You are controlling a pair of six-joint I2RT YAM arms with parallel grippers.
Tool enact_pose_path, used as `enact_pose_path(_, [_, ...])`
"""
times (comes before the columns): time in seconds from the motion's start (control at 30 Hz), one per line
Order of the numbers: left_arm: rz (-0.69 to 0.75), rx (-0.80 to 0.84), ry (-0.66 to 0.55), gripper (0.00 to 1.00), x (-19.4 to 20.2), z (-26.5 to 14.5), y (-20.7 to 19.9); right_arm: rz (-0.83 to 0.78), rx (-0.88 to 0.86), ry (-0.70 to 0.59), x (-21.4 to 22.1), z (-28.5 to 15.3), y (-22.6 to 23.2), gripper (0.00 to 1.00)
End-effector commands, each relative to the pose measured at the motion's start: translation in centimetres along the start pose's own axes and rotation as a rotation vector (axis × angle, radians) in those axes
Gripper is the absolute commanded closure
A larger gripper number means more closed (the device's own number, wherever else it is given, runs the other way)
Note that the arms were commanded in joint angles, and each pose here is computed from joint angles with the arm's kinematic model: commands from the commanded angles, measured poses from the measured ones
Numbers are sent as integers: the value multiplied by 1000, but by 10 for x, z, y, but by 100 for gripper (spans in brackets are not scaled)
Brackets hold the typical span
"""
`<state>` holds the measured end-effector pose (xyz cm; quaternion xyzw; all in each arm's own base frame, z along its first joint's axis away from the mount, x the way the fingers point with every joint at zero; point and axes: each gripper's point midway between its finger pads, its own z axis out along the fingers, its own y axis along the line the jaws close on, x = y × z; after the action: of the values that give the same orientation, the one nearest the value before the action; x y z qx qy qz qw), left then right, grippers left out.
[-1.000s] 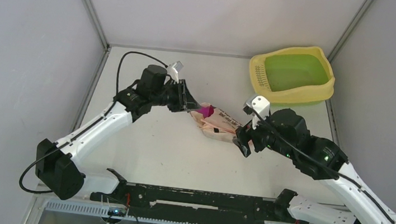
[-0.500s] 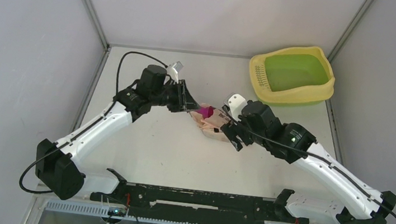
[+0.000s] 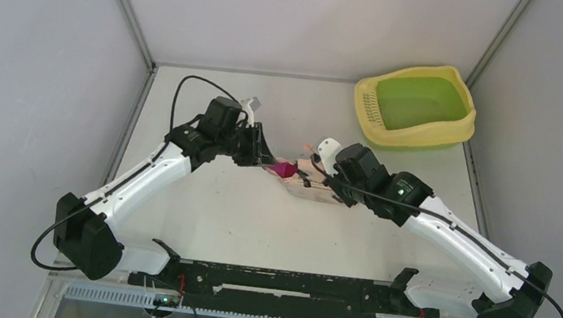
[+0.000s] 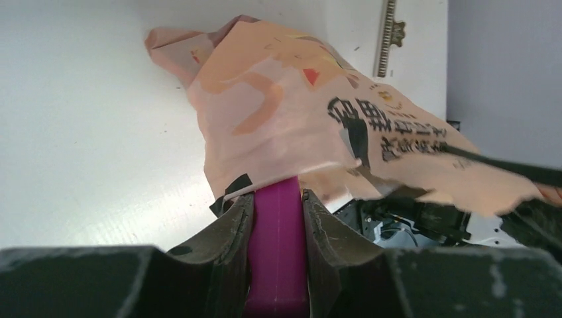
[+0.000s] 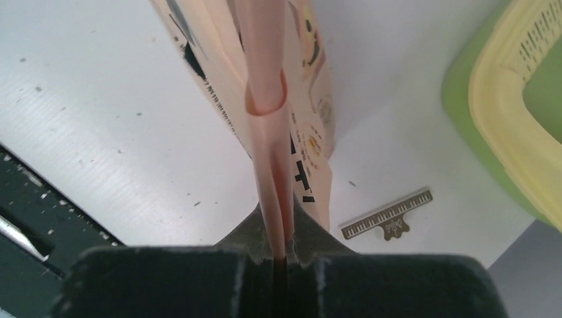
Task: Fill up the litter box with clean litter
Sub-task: 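Scoop the cat litter from the cat litter bag.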
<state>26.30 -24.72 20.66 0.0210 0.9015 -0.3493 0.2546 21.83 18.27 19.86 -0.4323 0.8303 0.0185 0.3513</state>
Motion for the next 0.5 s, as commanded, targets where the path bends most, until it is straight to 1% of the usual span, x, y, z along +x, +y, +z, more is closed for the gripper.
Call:
enact_pose_path(0.0, [82, -98, -23, 99, -13, -5, 5, -22, -17, -122, -17, -20, 14, 100])
enact_pose_path(0.2, [148, -181, 1, 100, -8, 6, 4, -25, -41, -195, -29, -35, 47, 100])
enact_pose_path(0.33, [164, -247, 8, 100, -4, 14, 15, 4, -72, -185, -28, -33, 71, 100])
enact_pose_path(0.47, [197, -241, 34, 100, 0, 23, 12, 50, -92, -174, -22, -26, 81, 100])
